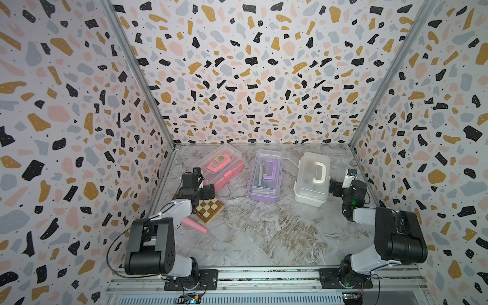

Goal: Close toolboxes
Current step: Reset both arms

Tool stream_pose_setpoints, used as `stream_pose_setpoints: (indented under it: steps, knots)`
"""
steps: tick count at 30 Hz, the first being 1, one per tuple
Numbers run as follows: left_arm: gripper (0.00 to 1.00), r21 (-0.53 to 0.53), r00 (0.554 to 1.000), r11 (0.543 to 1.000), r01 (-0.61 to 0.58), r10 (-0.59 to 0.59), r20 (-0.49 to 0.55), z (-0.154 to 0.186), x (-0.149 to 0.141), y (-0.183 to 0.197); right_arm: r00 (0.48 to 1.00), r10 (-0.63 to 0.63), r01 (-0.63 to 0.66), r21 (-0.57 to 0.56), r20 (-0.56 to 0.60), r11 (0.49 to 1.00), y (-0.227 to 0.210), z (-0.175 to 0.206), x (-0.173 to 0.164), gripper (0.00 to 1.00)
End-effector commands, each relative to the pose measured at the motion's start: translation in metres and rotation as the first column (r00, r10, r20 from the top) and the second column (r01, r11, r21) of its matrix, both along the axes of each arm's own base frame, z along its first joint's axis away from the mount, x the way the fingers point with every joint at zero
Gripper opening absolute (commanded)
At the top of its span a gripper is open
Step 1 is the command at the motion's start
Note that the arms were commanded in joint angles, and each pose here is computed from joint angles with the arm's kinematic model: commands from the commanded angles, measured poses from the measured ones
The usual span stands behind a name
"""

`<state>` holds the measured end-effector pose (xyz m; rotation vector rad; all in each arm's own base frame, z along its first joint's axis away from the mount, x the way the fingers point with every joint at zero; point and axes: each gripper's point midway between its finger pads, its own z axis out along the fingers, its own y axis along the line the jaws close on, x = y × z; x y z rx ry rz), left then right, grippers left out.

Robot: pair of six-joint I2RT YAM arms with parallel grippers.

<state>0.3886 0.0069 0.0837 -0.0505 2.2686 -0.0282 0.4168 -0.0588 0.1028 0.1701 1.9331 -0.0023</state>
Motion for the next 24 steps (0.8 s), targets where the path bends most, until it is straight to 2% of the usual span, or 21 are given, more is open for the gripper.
stream_pose_setpoints:
  steps: [1,4,6,11,14,18,22,23,24]
  knots:
    - [0.99,0.026,0.977,0.999,-0.045,0.038,0.211,0.032,0.007,0.011,0.986,0.053,-0.067,0.084,0.16,0.994,0.005,0.052,0.016,0.91]
    - [0.99,0.017,0.963,0.999,-0.038,0.032,0.266,0.041,-0.002,0.009,0.995,0.091,-0.095,0.079,0.047,0.992,0.011,0.058,0.007,0.91]
    - [0.99,0.02,0.962,1.0,-0.023,0.017,0.273,0.036,-0.004,0.006,0.996,0.085,-0.085,0.063,-0.011,0.994,0.01,0.055,-0.003,0.91]
    - [0.99,0.022,0.94,0.997,-0.074,0.063,0.336,0.025,-0.009,0.014,0.991,0.038,-0.035,0.026,-0.126,0.999,0.002,0.026,-0.026,0.92]
    - [0.99,0.033,0.941,0.998,-0.044,0.03,0.336,0.019,-0.01,0.007,0.995,0.069,-0.066,0.039,-0.069,0.997,0.008,0.032,-0.019,0.92]
    - [0.99,0.049,0.925,0.999,-0.004,-0.014,0.379,0.017,-0.014,-0.002,0.984,0.133,-0.116,0.14,-0.116,0.983,0.024,0.015,-0.019,0.88]
    - [0.99,0.052,0.93,0.998,-0.022,0.001,0.369,0.016,-0.012,0.001,0.995,0.087,-0.085,0.064,-0.037,0.994,0.024,-0.006,-0.029,0.9]
    - [0.99,0.054,0.933,0.998,-0.017,-0.004,0.36,0.015,-0.011,0.0,0.994,0.105,-0.103,0.063,-0.029,0.993,0.027,-0.007,-0.028,0.99]
    - [0.99,0.056,0.935,0.998,-0.013,-0.008,0.355,0.015,-0.011,-0.001,0.991,0.113,-0.11,0.045,-0.073,0.993,0.031,-0.011,-0.029,1.0]
